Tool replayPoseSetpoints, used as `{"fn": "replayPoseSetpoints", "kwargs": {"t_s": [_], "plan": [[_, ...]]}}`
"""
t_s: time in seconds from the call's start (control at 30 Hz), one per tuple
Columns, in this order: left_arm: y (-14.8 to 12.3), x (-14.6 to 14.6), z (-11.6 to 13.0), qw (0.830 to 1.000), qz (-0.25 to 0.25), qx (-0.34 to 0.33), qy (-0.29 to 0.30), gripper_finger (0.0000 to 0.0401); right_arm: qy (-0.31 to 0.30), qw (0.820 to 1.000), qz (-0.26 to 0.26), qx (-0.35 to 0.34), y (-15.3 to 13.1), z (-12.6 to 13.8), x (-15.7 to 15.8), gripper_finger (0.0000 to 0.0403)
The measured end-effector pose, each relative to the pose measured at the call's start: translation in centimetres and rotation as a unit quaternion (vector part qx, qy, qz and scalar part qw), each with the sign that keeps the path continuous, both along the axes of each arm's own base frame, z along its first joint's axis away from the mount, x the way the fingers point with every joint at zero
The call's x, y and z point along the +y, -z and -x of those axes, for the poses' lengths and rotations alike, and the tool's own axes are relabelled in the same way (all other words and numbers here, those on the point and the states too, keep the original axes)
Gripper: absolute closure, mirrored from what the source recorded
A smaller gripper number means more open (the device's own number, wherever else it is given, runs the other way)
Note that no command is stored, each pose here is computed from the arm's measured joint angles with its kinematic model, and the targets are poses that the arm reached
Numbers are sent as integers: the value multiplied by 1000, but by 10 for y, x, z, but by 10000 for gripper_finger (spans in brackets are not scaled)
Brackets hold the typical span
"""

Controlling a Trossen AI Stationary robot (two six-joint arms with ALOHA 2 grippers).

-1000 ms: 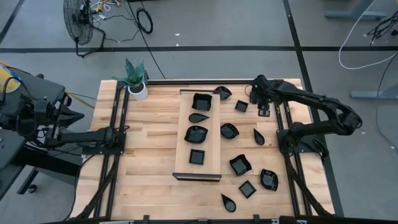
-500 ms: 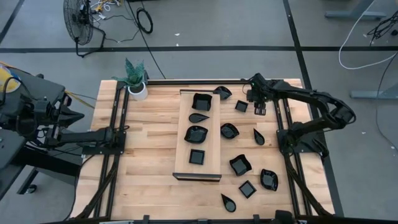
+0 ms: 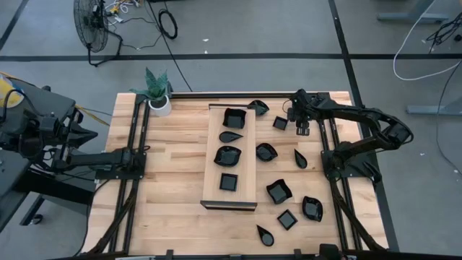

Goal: Pick & Place Mini shaped plates
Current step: Stack the distorted square plate on top of the distorted square plate on the shelf

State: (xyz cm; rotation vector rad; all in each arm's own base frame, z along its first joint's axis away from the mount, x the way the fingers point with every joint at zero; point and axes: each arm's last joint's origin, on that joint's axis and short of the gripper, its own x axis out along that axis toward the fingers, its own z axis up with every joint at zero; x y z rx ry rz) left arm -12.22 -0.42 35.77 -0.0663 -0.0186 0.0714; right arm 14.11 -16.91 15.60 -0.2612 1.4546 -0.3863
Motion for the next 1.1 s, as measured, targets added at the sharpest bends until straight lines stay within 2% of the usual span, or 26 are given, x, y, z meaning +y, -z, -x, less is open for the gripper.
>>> {"fn": "replayPoseSetpoints", "kwargs": {"t_s": [0.2, 0.67, 1.1], "plan": [[0, 0, 0, 1000, 0, 0, 0, 387, 12, 1000, 14, -4, 1, 3, -8, 197], [0, 0, 0, 1000, 0, 0, 0, 387, -18, 999, -1, 31, 23, -3, -17, 201], [0, 0, 0, 1000, 0, 0, 0, 387, -23, 998, 18, 47, 18, -4, -21, 302]]}}
